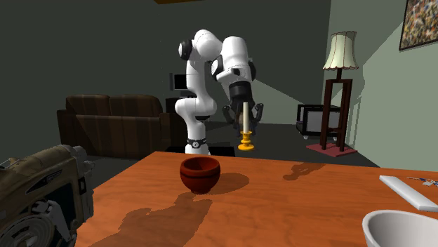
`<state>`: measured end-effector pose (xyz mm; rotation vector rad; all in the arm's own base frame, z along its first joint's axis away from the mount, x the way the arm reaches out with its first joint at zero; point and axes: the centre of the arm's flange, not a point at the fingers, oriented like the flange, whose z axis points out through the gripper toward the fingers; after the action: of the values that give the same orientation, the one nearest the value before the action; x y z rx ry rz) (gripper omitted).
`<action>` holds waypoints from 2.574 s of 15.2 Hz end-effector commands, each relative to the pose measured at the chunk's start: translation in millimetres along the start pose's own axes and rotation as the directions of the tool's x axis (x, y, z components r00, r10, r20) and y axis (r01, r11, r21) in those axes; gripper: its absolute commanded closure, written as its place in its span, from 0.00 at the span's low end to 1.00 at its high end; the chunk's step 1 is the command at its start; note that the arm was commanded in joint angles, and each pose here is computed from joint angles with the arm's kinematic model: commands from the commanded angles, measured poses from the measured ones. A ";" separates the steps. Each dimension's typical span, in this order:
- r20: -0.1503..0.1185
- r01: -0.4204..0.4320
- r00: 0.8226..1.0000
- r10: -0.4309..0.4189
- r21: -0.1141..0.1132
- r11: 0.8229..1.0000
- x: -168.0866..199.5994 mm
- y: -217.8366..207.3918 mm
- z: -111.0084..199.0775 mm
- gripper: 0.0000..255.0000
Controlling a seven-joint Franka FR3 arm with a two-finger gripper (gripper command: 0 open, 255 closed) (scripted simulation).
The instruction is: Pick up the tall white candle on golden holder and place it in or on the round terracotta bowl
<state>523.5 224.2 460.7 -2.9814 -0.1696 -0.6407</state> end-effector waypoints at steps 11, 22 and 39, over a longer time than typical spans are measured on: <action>0.000 0.000 1.000 0.000 0.000 1.000 -44.7 136.4 -16.8 1.00; 0.000 0.000 1.000 0.000 0.000 1.000 -71.4 154.9 28.8 1.00; 0.000 0.000 1.000 0.000 0.000 1.000 -71.4 154.9 -10.9 0.00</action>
<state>478.7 64.2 421.4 -2.9813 -0.1692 -0.6422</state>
